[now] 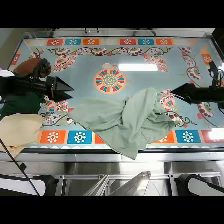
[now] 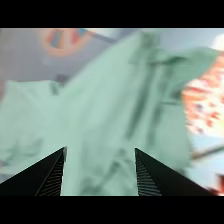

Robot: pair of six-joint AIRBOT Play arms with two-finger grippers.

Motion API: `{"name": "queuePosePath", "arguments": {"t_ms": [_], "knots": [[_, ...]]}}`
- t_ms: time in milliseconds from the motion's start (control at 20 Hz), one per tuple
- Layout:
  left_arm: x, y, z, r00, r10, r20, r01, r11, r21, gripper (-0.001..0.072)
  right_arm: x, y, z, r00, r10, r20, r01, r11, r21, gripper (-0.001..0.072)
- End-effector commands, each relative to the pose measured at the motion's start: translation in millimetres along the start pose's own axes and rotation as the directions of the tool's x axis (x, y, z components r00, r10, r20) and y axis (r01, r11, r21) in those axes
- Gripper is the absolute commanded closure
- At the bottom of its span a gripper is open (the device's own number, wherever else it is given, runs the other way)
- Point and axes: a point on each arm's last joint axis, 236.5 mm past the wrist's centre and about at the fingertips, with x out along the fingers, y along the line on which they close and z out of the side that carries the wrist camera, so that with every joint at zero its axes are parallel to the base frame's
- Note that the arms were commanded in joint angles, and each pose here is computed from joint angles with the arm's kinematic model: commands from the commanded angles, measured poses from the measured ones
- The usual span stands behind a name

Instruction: Fold the shirts.

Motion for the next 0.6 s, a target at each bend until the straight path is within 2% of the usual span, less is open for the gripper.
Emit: {"name": "queuePosePath", "arguments": {"t_ms": [0,200,450,550], "knots": [[47,32,-68,0.979,0.104,-0.173,-0.122,0.988,-0.092,0.0002,-7,-68,-10,0.986,-0.162,-0.047,0.165,0.984,0.069,0.0226],[108,39,-149,0.925,0.144,-0.352,-0.210,0.965,-0.157,0.0002,32,-92,-17,0.989,-0.126,-0.082,0.138,0.977,0.160,0.0229],[161,47,-197,0.849,0.205,-0.487,-0.301,0.945,-0.128,0.0002,98,-84,-46,0.975,-0.049,-0.218,0.085,0.983,0.160,0.0238],[176,49,-197,0.833,0.222,-0.507,-0.321,0.940,-0.116,0.0002,117,-71,-54,0.963,-0.031,-0.267,0.066,0.990,0.126,0.0346]]}}
